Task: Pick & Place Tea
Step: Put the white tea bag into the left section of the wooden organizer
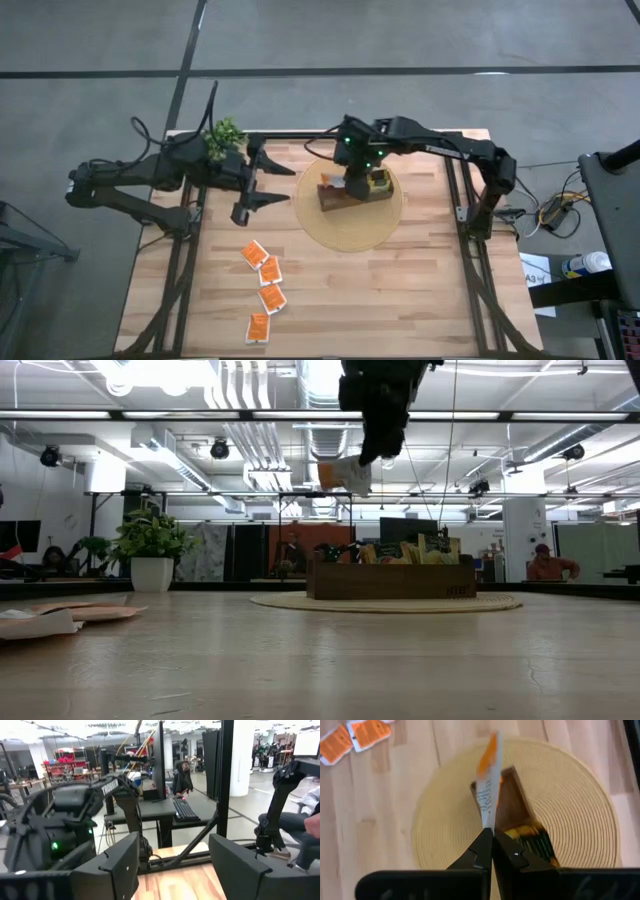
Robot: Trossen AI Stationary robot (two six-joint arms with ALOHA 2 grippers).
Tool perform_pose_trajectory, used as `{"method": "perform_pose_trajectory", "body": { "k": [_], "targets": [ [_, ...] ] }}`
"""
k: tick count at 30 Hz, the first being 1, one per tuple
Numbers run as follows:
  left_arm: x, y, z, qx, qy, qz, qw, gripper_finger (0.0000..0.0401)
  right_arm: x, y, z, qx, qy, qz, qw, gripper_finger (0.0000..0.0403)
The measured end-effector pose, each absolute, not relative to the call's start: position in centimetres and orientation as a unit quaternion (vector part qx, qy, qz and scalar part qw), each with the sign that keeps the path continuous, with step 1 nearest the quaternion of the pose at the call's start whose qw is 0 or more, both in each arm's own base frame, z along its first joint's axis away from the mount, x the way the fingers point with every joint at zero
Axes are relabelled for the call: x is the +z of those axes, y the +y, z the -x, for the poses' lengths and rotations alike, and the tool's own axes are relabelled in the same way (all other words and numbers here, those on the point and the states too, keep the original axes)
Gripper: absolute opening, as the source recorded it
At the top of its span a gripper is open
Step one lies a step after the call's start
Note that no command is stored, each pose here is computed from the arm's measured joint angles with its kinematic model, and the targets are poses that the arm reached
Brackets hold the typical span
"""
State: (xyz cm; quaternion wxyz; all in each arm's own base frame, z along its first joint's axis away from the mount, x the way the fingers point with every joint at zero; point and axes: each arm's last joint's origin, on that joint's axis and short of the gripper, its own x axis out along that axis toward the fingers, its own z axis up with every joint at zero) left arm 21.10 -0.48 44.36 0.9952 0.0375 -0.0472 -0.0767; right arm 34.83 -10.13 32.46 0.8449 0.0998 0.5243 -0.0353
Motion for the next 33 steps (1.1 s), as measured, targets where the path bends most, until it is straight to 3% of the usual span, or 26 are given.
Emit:
{"method": "perform_pose_trajectory", "body": {
  "k": [10,20,29,33],
  "targets": [
    [43.9,-0.5,-21.2,-0.077,-0.024,-0.036,0.996,0.0233,33.4,-10.4,-35.6,-0.036,0.514,-0.075,0.854,0.0008],
    [43.3,-0.3,-21.7,-0.044,0.002,-0.018,0.999,0.0233,38.0,-8.0,-32.7,0.035,0.437,-0.03,0.898,0.0008],
    [41.7,-0.3,-25.8,-0.04,0.057,-0.003,0.998,0.0233,38.0,-5.5,-32.7,0.065,0.449,-0.007,0.891,0.0008],
    [41.7,-0.1,-27.7,-0.018,0.137,-0.001,0.99,0.0233,37.7,-4.9,-32.8,0.054,0.458,0.001,0.887,0.0008]
  ]
}}
